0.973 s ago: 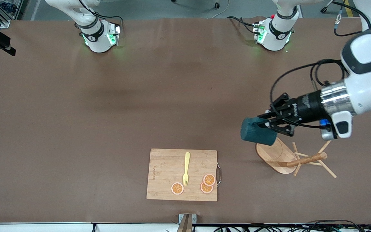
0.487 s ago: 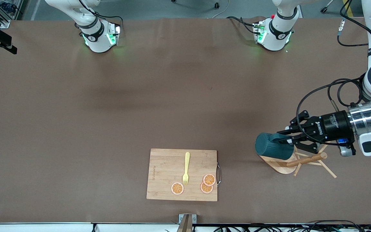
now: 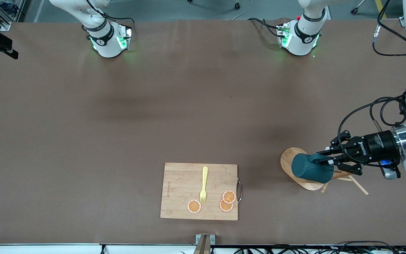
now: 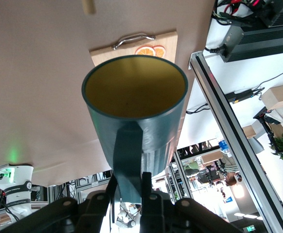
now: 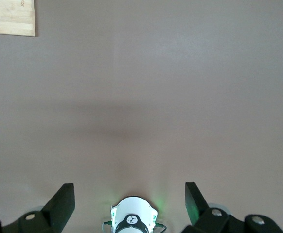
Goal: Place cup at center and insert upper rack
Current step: 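Lower the mug handle onto a mug-tree peg with the left gripper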
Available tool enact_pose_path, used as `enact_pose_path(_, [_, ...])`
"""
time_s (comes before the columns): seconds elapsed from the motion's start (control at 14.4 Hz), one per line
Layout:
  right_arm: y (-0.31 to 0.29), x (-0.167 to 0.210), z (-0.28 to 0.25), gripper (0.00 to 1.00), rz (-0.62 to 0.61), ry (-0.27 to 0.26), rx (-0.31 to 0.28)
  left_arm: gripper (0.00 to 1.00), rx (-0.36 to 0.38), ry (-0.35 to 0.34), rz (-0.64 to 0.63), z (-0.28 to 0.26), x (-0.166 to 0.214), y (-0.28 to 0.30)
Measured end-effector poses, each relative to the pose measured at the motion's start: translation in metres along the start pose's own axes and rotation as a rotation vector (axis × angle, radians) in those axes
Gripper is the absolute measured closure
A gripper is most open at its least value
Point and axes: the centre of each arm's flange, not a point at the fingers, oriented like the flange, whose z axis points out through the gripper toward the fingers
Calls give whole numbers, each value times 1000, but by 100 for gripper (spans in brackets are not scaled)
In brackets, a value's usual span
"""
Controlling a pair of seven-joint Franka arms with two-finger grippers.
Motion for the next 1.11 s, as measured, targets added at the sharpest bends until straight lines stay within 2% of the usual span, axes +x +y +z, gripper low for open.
enact_pose_path(0.28, [0, 0, 0, 0, 0, 0, 0, 79, 24, -19, -15, 12, 21, -4])
enact_pose_path(1.11, [2, 0, 0, 0, 4, 0, 1, 79, 14, -58, 45, -24, 101, -26])
